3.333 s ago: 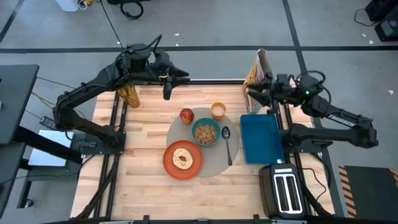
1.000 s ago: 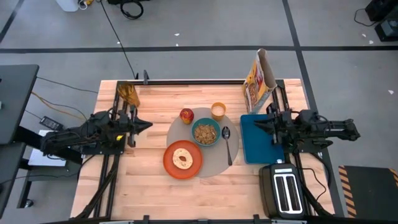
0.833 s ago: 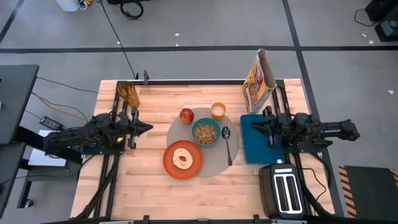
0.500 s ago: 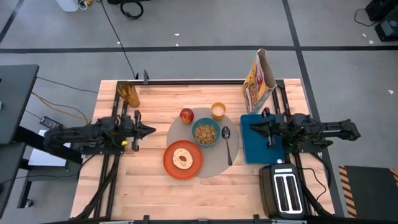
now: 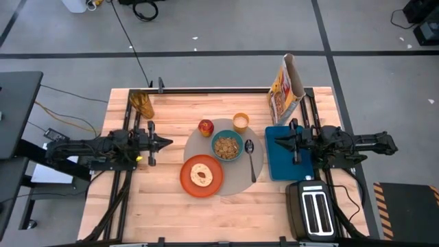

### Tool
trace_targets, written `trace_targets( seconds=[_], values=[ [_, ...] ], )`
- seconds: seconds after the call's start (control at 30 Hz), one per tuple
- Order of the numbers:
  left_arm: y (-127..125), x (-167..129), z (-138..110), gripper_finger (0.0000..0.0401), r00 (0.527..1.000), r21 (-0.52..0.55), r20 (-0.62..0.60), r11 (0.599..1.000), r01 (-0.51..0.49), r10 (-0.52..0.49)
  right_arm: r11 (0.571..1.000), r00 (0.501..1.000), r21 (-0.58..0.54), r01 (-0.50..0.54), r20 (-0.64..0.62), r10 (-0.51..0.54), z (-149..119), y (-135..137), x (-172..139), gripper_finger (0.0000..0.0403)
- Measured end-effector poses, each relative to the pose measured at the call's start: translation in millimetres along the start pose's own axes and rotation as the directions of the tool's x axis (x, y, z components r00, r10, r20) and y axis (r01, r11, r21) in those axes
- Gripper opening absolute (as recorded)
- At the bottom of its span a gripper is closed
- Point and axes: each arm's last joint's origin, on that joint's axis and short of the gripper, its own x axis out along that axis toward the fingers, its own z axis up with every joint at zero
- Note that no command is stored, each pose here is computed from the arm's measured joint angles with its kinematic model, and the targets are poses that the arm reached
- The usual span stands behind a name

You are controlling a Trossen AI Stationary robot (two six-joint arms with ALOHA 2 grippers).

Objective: Arrange a breakfast setting
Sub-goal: Return to Home Position

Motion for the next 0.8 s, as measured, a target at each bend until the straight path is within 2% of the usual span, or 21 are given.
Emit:
trace_targets(
  seconds=[0.8],
  values=[
    [0.1, 0.3, 1.0, 0.002, 1.0, -0.005, 0.011, 1.0, -0.004, 0.004, 1.0, 1.0, -0.002, 0.0, -0.001, 0.0, -0.1, 0.0, 0.0, 0.0064]
  ],
)
